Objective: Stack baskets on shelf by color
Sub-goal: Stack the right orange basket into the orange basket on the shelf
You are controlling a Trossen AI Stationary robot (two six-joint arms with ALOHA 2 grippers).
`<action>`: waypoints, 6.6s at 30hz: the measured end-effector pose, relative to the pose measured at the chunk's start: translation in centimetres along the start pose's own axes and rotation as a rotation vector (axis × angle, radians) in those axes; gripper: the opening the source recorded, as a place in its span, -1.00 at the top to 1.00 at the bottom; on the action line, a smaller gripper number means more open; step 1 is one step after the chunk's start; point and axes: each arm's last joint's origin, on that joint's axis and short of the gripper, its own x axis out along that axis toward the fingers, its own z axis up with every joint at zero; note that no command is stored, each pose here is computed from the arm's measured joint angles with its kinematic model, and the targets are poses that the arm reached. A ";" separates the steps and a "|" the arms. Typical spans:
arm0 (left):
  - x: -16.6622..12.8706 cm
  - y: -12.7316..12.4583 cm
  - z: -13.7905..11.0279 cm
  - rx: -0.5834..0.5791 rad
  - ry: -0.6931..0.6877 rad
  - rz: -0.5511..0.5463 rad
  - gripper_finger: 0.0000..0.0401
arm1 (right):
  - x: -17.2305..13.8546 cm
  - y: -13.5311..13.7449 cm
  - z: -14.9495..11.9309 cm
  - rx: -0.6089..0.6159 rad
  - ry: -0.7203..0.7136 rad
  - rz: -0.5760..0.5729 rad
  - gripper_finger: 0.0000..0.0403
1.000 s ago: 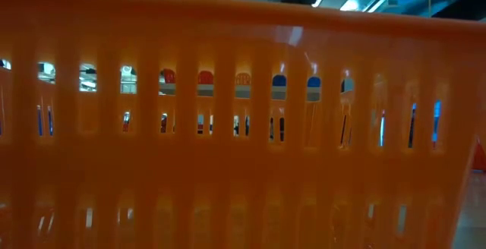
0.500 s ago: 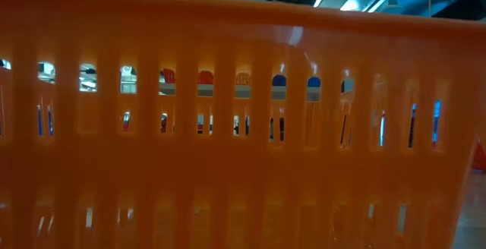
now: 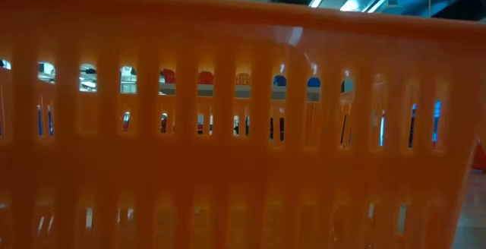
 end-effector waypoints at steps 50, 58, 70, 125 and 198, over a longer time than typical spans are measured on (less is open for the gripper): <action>2.2 -7.2 -5.8 -0.350 0.259 -0.480 0.79 | -11.8 6.5 -21.2 -0.914 0.295 0.734 1.00; -0.1 -9.5 -6.3 -0.151 0.128 -0.672 0.79 | -11.2 11.0 -25.6 -0.861 0.353 0.742 1.00; -1.8 -10.6 -7.8 -0.105 0.128 -0.713 0.79 | -6.9 12.9 -28.6 -0.679 0.629 0.591 0.86; -2.1 -10.9 -7.3 -0.132 0.085 -0.764 0.79 | 7.1 8.1 -37.8 -0.771 0.952 0.036 0.79; 2.6 2.1 -1.2 -0.149 -0.280 -0.196 0.79 | 4.8 -5.8 6.2 0.212 0.119 0.140 1.00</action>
